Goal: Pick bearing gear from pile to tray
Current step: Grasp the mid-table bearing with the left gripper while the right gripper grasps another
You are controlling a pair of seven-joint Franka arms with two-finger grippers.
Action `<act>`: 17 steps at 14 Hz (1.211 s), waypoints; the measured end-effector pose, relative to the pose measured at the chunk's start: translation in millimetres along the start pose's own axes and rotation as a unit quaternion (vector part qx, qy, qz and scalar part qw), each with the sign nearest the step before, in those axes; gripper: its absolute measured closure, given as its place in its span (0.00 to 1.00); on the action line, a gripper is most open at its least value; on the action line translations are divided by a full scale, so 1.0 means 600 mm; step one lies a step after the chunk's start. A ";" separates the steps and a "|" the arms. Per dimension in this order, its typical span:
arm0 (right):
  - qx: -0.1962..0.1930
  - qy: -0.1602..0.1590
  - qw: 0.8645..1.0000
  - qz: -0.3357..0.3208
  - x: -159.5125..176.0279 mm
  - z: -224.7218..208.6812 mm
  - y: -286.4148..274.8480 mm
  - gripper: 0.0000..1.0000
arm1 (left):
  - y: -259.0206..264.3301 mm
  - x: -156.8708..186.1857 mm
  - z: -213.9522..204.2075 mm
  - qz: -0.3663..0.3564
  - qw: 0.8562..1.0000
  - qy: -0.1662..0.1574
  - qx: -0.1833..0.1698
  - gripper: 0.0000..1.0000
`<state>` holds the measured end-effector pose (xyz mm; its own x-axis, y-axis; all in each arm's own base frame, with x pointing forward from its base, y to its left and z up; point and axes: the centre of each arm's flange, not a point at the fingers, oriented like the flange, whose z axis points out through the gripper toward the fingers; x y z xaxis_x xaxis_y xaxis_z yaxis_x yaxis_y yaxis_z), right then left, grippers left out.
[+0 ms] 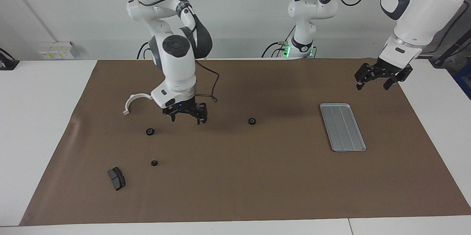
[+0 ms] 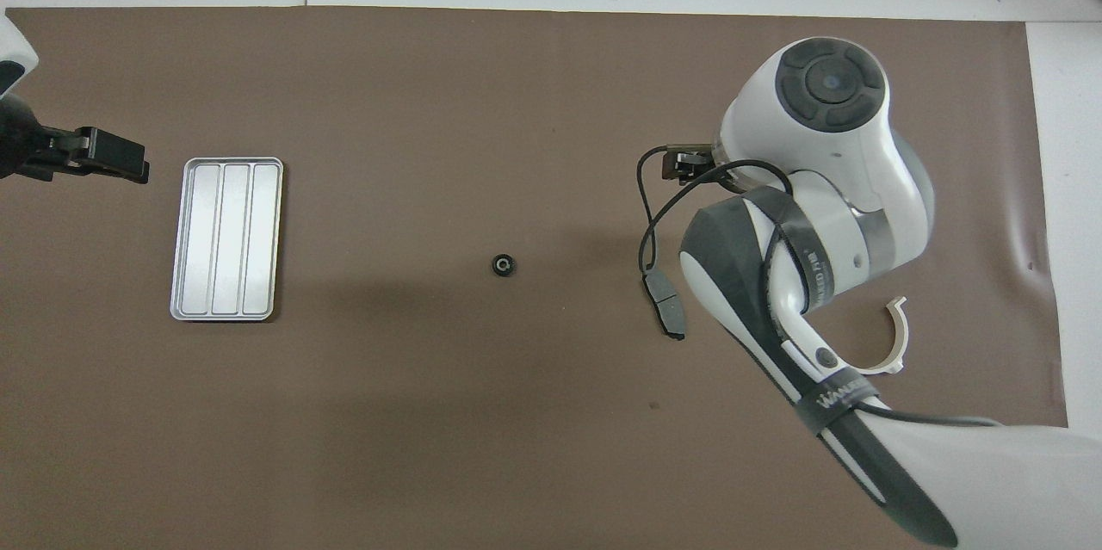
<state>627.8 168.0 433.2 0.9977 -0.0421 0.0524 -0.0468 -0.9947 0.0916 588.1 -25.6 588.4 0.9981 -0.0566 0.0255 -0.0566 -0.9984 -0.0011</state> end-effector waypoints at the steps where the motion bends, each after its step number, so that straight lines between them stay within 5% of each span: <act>1: 0.002 -0.011 1.000 -0.025 0.005 0.016 0.035 0.00 | 0.023 -0.001 0.001 -0.028 1.000 -0.001 -0.001 0.00; 3: 0.027 -0.031 0.995 -0.087 0.009 0.057 0.107 0.00 | 0.093 -0.004 0.007 -0.071 0.997 0.002 -0.003 0.00; 8: 0.063 -0.022 0.981 -0.182 -0.019 0.175 0.256 0.00 | 0.264 -0.033 0.054 -0.086 0.996 0.006 -0.008 0.00; 17: 0.063 -0.011 0.976 -0.208 -0.081 0.249 0.242 0.02 | 0.458 -0.074 0.212 -0.045 0.999 0.003 -0.011 0.00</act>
<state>579.6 11.8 295.5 0.9301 0.3671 0.0143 0.3673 -0.9298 -0.0228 531.8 -297.7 459.9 0.9990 0.0335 0.0303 0.0328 -0.9992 0.0228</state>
